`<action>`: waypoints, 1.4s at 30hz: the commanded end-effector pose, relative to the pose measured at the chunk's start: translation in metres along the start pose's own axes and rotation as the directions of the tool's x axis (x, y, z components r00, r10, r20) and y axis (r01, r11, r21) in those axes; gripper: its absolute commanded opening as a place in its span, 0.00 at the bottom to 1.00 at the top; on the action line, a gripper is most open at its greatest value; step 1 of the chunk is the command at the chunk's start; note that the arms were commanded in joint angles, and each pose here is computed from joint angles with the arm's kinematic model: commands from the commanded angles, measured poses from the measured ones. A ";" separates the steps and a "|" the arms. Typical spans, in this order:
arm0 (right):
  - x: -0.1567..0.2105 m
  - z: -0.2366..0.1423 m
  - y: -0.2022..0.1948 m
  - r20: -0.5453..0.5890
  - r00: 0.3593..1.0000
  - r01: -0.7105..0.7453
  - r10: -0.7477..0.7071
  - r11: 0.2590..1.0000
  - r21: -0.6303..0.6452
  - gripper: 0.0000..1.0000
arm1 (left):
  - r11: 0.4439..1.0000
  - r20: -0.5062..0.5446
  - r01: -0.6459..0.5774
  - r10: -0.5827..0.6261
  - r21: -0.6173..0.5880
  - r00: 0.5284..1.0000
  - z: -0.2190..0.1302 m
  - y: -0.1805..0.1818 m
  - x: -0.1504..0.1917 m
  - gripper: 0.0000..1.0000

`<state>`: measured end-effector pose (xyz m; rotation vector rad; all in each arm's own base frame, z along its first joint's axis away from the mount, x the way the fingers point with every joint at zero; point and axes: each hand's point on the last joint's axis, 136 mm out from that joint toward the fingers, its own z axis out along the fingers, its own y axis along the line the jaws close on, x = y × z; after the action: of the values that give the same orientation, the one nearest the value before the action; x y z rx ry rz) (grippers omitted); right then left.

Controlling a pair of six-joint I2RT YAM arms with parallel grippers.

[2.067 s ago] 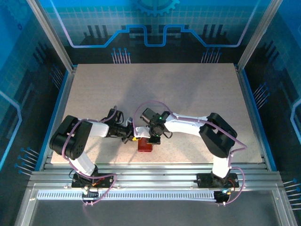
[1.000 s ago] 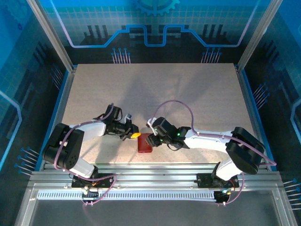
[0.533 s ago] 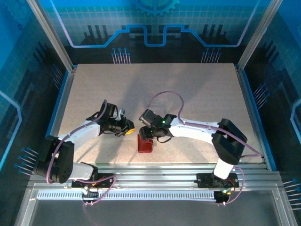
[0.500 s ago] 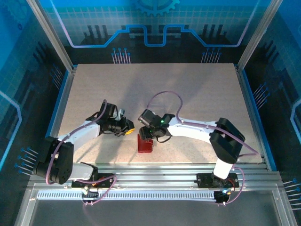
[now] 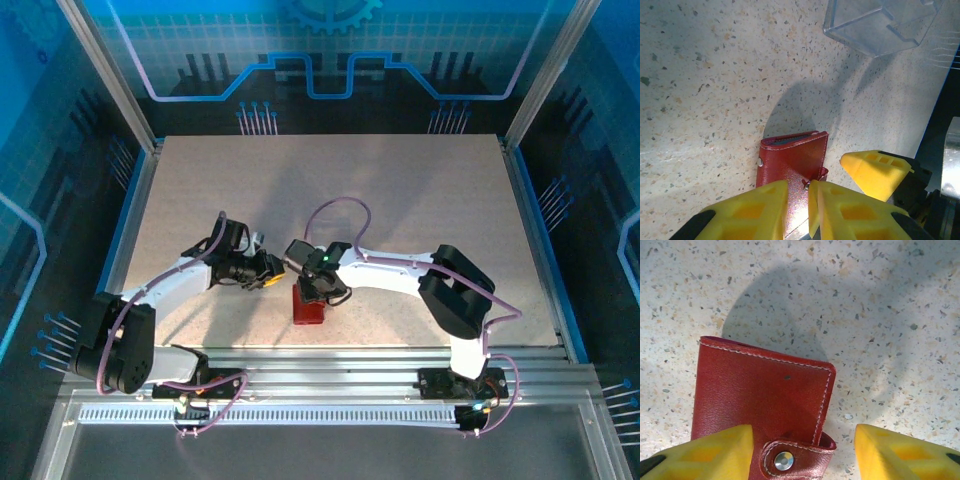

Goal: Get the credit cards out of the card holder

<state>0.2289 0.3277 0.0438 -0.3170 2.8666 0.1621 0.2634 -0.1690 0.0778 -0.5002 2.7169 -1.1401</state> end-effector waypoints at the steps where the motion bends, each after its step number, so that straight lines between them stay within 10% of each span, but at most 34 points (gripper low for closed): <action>1: 0.006 0.000 -0.003 -0.013 1.000 -0.012 0.013 0.999 0.040 0.54 | 1.000 0.006 -0.025 0.025 -0.005 1.000 -0.006 -0.002 -0.001 0.23; 22: 0.016 -0.017 -0.023 0.011 0.997 -0.076 0.076 0.997 -0.007 0.18 | 0.991 -0.001 -0.084 0.085 -0.099 0.996 -0.004 -0.006 0.008 0.28; 42: 0.023 -0.008 -0.027 0.006 0.962 -0.250 0.272 0.892 -0.376 0.05 | 0.880 -0.178 -0.283 0.231 -0.381 0.957 0.026 -0.012 0.053 0.62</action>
<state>0.2046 0.2748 0.0244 -0.0233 2.8749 0.5393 0.2312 -0.2196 0.0704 -0.1254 2.9703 -0.6819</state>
